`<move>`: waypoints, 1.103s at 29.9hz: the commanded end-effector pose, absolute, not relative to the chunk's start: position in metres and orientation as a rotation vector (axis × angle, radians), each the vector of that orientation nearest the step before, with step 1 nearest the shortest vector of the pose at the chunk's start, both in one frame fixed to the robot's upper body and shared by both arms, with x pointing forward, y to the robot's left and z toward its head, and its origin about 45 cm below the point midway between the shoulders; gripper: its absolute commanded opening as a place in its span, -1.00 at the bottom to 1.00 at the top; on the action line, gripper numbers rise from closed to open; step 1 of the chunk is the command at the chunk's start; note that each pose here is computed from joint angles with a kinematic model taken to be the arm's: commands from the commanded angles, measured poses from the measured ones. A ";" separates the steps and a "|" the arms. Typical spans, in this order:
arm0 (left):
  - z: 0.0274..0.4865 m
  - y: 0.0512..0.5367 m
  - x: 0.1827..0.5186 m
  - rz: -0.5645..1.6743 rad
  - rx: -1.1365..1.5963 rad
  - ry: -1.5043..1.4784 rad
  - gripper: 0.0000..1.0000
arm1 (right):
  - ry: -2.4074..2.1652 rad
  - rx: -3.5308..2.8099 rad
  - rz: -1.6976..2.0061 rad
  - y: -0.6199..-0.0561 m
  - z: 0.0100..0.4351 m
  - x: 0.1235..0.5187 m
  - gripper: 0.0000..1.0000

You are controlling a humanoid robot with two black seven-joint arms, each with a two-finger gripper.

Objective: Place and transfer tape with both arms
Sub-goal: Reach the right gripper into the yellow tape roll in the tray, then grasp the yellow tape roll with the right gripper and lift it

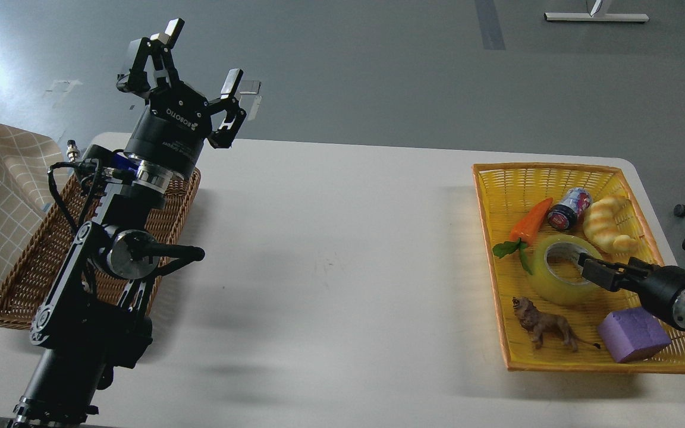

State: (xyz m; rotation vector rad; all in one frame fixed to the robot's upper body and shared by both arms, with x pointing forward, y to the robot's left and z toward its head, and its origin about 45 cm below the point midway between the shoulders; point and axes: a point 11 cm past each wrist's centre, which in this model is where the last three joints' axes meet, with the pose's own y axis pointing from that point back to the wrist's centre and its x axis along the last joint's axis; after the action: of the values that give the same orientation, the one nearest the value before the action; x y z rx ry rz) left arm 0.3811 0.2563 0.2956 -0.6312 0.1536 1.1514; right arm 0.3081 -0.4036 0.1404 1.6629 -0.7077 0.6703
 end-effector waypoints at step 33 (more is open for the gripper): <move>0.297 0.270 0.381 1.180 -0.636 0.142 0.98 | -0.633 1.632 0.661 -0.393 0.131 0.315 -0.51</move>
State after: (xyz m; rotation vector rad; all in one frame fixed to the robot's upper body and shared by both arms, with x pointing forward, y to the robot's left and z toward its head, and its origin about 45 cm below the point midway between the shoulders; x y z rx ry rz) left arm 0.3815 0.2704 0.2972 -0.6355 0.1419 1.1801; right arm 0.3131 -0.3936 0.1305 1.6334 -0.6386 0.6593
